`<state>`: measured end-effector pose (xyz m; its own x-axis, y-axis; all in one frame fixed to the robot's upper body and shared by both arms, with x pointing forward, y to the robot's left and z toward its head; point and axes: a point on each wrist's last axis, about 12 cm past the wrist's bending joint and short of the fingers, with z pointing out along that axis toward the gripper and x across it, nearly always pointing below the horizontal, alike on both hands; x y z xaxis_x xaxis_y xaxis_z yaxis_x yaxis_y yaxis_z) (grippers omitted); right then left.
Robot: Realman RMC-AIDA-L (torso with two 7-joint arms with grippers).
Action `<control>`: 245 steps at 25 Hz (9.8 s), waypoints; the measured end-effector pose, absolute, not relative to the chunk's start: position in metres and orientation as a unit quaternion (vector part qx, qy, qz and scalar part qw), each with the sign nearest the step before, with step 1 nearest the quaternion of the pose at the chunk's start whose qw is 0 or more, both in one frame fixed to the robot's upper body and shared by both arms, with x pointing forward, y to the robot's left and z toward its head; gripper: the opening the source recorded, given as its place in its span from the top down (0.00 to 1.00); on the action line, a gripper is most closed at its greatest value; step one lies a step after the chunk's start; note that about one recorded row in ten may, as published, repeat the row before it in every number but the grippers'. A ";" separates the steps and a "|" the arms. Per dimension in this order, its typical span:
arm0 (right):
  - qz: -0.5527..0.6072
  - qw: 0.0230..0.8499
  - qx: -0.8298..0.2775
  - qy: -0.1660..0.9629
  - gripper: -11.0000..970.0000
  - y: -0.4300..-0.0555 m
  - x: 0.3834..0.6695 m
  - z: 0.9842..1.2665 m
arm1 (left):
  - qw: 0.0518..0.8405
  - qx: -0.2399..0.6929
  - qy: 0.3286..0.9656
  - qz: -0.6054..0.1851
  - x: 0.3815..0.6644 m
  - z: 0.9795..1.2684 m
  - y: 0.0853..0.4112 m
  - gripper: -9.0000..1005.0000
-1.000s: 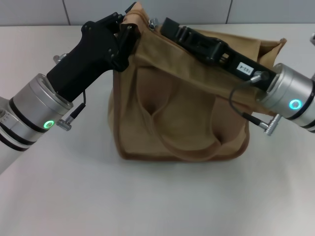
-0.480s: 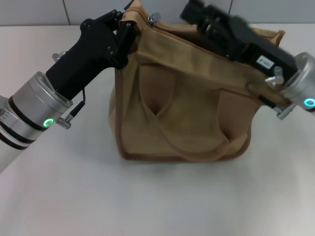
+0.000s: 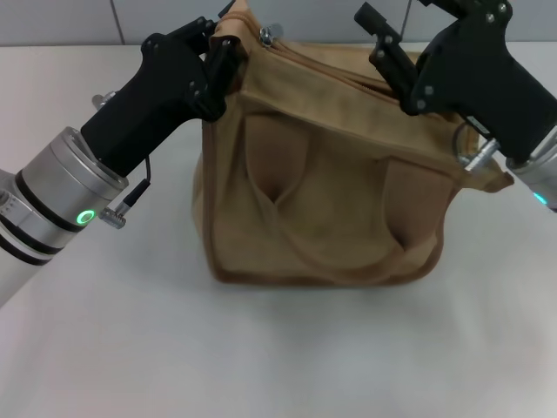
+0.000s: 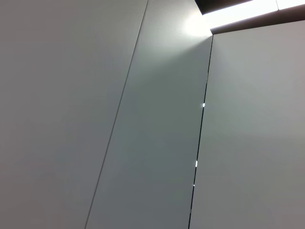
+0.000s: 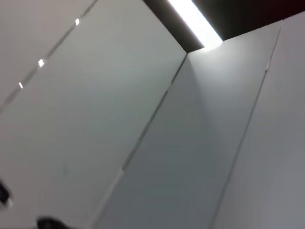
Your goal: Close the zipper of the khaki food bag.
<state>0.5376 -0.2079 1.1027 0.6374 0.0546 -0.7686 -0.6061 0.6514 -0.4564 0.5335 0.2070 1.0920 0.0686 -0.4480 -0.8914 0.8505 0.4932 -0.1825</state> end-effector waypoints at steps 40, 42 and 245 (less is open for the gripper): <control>0.038 0.827 -0.444 0.342 0.56 -0.156 0.543 1.090 | 0.701 0.196 0.501 -0.467 0.541 1.096 0.198 0.96; 0.037 0.829 -0.440 0.344 0.56 -0.155 0.544 1.091 | 0.700 0.197 0.503 -0.468 0.541 1.096 0.197 0.96; 0.614 0.449 -0.227 0.608 0.98 -0.209 0.566 1.123 | 0.710 0.185 0.494 -0.467 0.538 1.096 0.197 0.96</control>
<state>0.5662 -0.2088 1.1233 -0.4942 0.2757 -0.8245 -0.8273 0.1422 0.5435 0.5377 0.1968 1.0962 0.0767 -0.4810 -0.8734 0.8455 0.4956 -0.1987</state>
